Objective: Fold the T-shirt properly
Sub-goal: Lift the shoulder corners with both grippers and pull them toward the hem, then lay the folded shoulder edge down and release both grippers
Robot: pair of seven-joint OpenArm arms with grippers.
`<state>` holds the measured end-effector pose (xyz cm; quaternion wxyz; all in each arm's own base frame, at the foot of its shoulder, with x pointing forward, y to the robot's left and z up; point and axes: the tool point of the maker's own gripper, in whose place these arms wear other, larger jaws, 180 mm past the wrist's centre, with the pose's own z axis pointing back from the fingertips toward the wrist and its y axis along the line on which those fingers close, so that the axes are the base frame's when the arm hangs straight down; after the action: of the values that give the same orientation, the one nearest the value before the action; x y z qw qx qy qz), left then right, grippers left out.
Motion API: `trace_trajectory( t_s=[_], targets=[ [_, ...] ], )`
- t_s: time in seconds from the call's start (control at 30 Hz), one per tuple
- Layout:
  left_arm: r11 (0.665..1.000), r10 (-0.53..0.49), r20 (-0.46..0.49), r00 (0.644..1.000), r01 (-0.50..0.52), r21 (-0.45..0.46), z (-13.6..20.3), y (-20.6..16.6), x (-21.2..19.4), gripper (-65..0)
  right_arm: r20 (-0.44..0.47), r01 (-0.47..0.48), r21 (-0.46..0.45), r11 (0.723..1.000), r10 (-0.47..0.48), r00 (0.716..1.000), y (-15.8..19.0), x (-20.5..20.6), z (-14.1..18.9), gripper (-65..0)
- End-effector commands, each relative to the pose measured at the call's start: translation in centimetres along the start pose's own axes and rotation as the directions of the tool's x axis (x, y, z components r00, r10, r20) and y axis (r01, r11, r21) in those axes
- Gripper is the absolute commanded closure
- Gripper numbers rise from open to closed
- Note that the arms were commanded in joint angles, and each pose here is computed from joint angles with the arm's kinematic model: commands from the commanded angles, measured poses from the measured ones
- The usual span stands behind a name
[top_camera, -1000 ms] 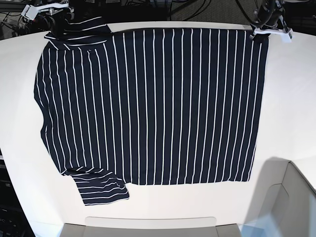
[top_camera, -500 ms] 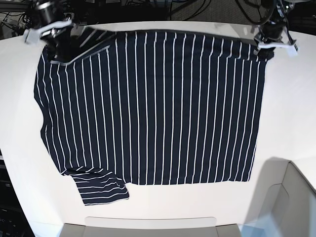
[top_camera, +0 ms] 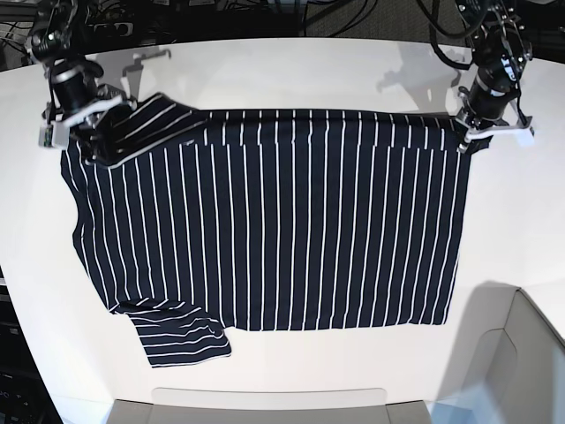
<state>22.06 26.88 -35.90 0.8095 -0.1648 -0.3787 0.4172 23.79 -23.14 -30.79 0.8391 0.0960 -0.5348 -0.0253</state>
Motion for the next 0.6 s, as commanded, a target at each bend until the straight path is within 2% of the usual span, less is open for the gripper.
trace_trajectory(
  t_s=[0.0,0.17,0.33,0.57],
  targets=[
    [1.0,-0.005,0.04,0.999,0.006,-0.026,0.1,-1.1,1.5,0.0,0.051,-0.027,0.011,1.0,0.026,0.998,0.2,1.9,-0.3,0.0],
    [0.998,0.022,0.077,0.997,-0.018,-0.053,-0.9,-2.9,3.4,0.0,0.036,-0.106,-0.016,0.994,0.106,0.994,-0.1,3.8,-2.5,0.0],
    [0.998,0.041,0.056,0.998,-0.038,-0.046,-3.3,-2.9,4.2,0.0,0.018,-0.149,-0.037,0.988,0.15,0.989,-0.4,5.3,-4.0,0.0],
    [0.994,0.095,0.05,0.994,-0.092,-0.05,-5.8,-3.3,5.3,0.0,-0.05,-0.198,-0.042,0.979,0.196,0.979,-0.6,4.4,-7.7,0.0]
  ],
)
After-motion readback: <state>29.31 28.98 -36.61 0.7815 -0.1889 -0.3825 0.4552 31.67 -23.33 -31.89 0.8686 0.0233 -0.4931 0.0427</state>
